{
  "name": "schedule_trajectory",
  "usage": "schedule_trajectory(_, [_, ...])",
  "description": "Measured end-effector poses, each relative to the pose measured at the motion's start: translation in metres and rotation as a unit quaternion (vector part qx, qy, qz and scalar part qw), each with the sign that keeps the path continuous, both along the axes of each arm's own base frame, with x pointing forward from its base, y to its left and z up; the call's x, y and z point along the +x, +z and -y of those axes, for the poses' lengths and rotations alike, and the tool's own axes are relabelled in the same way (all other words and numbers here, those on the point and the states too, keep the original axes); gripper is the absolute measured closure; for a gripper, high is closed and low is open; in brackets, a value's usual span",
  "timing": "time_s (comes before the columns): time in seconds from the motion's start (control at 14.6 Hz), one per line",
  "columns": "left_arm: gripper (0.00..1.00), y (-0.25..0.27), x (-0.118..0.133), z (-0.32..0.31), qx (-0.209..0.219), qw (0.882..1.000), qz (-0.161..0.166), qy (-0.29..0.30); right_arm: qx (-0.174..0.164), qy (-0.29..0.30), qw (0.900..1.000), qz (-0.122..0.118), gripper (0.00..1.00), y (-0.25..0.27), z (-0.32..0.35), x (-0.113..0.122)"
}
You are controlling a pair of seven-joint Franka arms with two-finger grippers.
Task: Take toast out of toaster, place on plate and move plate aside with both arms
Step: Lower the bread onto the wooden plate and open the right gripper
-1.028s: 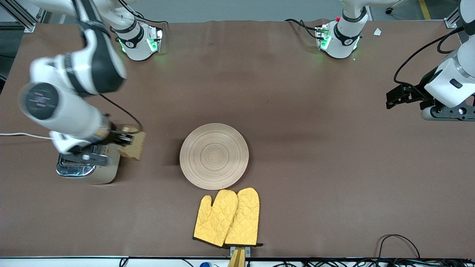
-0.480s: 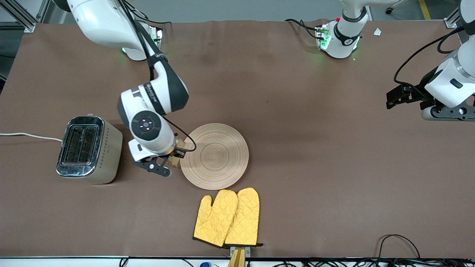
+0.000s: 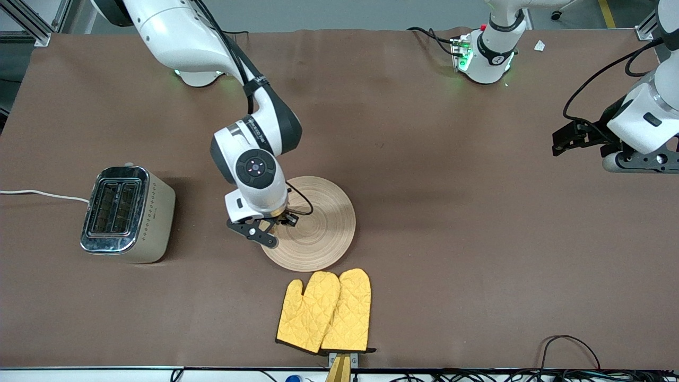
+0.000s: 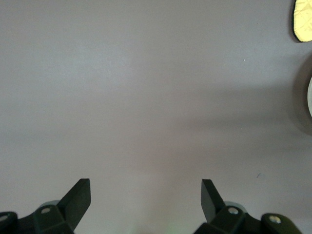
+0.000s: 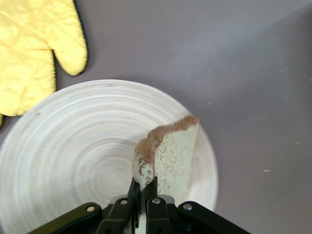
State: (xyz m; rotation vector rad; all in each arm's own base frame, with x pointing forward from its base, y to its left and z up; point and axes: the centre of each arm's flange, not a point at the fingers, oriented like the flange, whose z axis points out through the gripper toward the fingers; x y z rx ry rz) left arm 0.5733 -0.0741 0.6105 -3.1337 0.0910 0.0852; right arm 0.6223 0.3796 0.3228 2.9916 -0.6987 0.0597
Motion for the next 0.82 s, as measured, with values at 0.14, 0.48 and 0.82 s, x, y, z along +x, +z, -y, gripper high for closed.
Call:
schedule_trajectory(0.14, [0.00, 0.000, 0.000, 0.000, 0.000, 1.000, 0.000, 0.000, 0.011, -0.011, 1.000, 0.016, 0.79, -0.005, -0.010, 0.000])
schedule_trajectory(0.48, [0.00, 0.000, 0.000, 0.000, 0.000, 1.000, 0.000, 0.000, 0.027, 0.001, 0.999, 0.040, 0.30, 0.012, -0.029, -0.001])
schedule_trajectory(0.82, [0.00, 0.000, 0.000, 0.000, 0.000, 1.000, 0.000, 0.000, 0.021, 0.038, 0.997, 0.058, 0.00, 0.051, 0.017, 0.031])
